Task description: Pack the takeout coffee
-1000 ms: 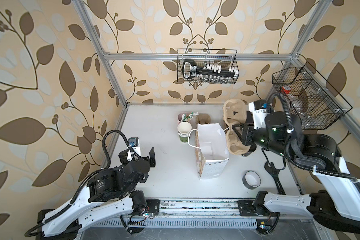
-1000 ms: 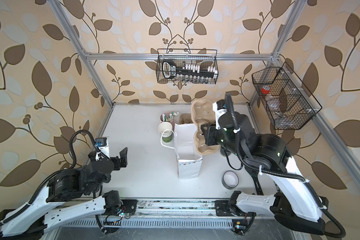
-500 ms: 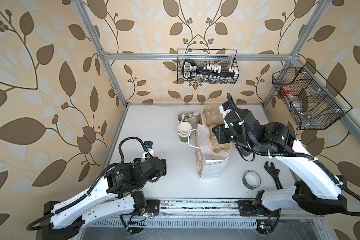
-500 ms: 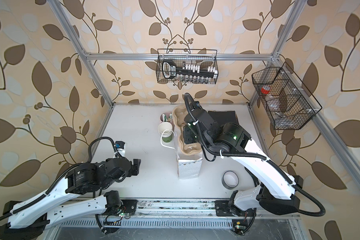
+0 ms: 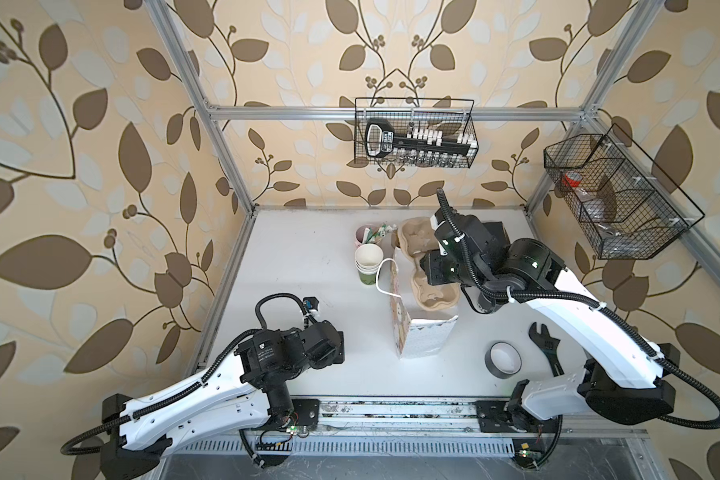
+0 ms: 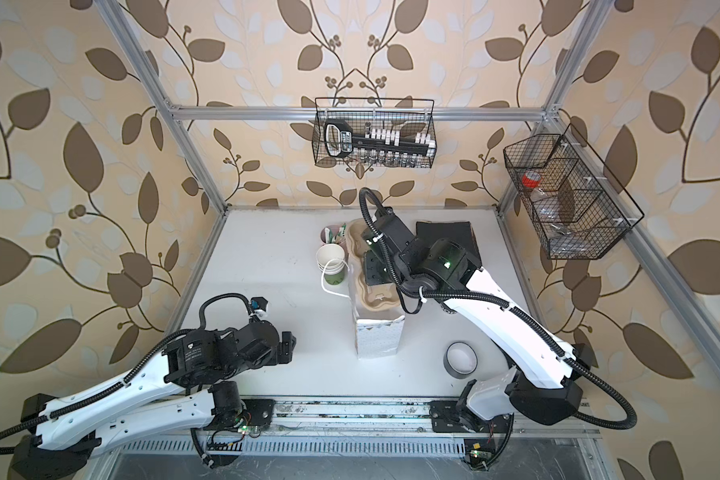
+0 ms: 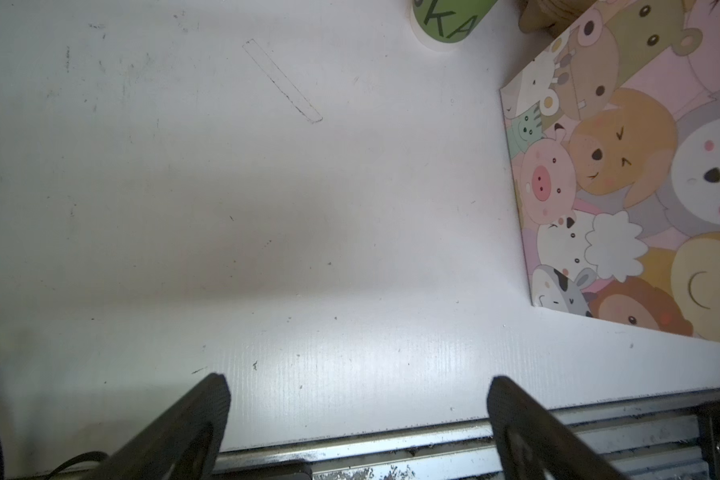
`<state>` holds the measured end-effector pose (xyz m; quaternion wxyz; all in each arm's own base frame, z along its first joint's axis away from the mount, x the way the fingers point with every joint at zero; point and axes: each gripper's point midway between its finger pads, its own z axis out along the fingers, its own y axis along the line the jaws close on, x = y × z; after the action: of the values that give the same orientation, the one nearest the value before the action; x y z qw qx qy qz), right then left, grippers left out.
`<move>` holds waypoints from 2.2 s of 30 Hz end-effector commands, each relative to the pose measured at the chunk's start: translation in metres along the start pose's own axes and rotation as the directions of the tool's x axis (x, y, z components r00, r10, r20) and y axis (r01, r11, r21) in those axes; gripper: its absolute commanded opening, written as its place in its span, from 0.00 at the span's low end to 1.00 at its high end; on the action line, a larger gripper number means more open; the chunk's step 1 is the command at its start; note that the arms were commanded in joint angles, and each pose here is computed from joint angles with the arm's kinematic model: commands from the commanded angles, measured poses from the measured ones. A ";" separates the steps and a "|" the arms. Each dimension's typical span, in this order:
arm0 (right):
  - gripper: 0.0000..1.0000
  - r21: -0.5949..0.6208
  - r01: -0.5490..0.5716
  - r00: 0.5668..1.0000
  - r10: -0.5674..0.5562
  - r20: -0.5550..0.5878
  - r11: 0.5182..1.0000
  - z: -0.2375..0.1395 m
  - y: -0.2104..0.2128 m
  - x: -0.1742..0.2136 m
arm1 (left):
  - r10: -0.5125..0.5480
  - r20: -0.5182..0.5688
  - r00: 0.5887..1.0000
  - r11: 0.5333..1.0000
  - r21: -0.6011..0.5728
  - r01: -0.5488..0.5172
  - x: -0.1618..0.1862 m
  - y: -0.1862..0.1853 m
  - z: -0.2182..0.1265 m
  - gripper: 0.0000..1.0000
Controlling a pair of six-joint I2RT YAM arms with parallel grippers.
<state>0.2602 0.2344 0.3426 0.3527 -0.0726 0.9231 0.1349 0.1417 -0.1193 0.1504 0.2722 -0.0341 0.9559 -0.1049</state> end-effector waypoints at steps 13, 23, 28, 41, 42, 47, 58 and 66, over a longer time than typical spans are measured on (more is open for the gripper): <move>0.30 0.051 0.011 0.994 -0.005 -0.113 0.999 0.028 -0.012 0.029 | -0.012 0.031 0.999 1.000 -0.005 0.012 -0.006 0.000 0.004 0.99; 0.29 0.053 0.014 0.989 -0.007 -0.149 0.999 0.040 -0.013 0.040 | -0.011 0.036 0.999 1.000 -0.008 0.012 -0.006 0.001 0.005 0.99; 0.29 0.063 0.022 0.984 -0.010 -0.178 0.998 0.048 -0.015 0.048 | -0.009 0.040 0.999 1.000 -0.013 0.009 -0.006 0.002 0.006 0.99; 0.29 0.079 0.028 0.972 -0.009 -0.236 0.996 0.066 -0.022 0.059 | -0.003 0.038 0.999 1.000 -0.012 0.003 -0.006 0.001 0.007 0.99; 0.29 0.081 0.027 0.971 -0.007 -0.239 0.996 0.067 -0.022 0.059 | -0.003 0.038 0.999 1.000 -0.011 0.003 -0.006 0.001 0.007 0.99; 0.28 0.086 0.028 0.968 -0.005 -0.252 0.996 0.071 -0.023 0.061 | 0.000 0.038 0.999 1.000 -0.011 0.001 -0.006 0.000 0.007 0.99; 0.29 0.073 0.004 0.974 0.012 -0.226 0.997 0.064 -0.017 0.042 | 0.007 0.031 1.000 1.000 -0.006 -0.007 -0.004 -0.002 0.010 0.99; 0.30 0.073 0.001 0.973 0.016 -0.230 0.997 0.065 -0.014 0.036 | 0.010 0.031 0.999 1.000 -0.001 -0.010 -0.004 -0.003 0.009 0.99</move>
<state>0.2780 0.2405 0.2715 0.2573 -0.0706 0.9586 0.0999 0.1461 -0.1266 0.1470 0.2789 -0.0269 0.9534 -0.1120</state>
